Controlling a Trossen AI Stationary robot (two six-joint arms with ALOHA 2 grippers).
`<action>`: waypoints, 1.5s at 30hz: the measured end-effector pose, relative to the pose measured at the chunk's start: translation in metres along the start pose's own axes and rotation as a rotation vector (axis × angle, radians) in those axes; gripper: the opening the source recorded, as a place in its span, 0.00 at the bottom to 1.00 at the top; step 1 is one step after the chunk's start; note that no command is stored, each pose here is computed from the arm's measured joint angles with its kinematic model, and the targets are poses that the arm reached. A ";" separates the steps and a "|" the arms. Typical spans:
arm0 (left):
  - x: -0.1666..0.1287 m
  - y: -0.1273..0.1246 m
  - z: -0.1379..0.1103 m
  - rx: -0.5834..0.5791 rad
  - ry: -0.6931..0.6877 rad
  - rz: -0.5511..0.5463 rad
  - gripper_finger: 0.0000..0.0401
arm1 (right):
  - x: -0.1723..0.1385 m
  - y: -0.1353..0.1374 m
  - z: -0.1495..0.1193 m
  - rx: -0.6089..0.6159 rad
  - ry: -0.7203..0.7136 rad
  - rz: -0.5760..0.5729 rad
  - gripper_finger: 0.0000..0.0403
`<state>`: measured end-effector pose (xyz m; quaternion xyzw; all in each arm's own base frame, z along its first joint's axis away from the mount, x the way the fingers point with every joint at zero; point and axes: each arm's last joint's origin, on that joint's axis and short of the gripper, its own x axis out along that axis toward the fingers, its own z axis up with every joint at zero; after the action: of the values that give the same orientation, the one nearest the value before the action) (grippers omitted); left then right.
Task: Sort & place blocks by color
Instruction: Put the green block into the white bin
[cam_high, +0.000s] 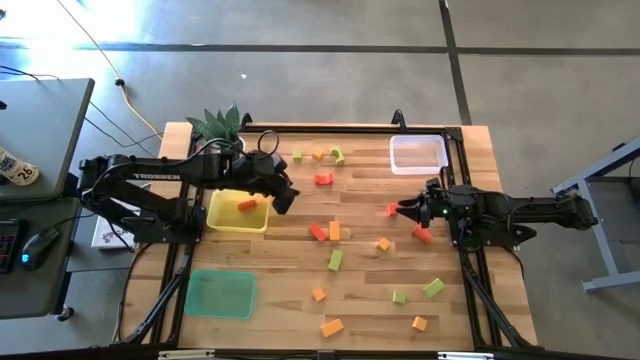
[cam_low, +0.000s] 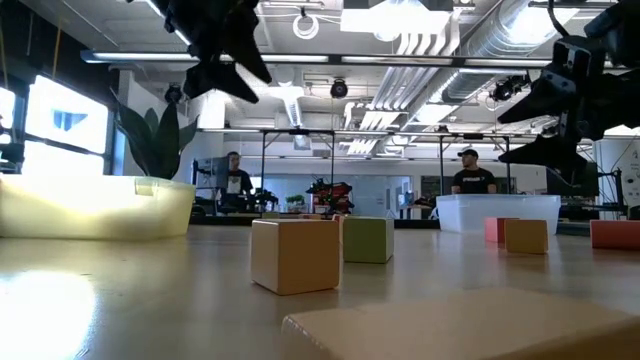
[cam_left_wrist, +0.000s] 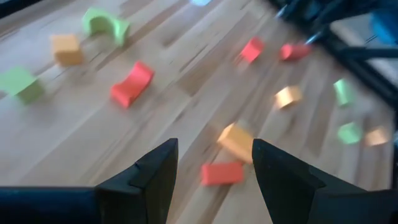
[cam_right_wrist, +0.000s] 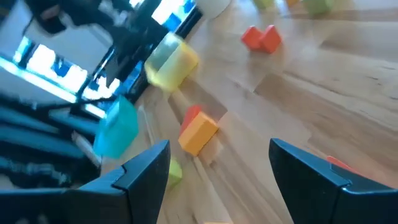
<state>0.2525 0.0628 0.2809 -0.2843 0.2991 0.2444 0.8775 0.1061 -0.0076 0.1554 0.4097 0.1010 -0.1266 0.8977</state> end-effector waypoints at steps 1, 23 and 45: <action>0.000 -0.002 0.001 -0.001 -0.014 -0.011 0.49 | 0.000 0.000 0.001 0.020 -0.019 -0.005 0.64; 0.000 -0.004 0.003 0.131 -0.043 -0.024 0.49 | -0.034 0.077 0.058 0.002 0.123 0.171 0.64; 0.000 -0.003 0.003 0.215 -0.046 -0.017 0.49 | 0.030 0.137 0.002 0.334 0.749 -0.382 0.64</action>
<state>0.2557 0.0624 0.2844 -0.1856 0.3010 0.2098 0.9116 0.1767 0.0733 0.2452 0.5403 0.4710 -0.1476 0.6814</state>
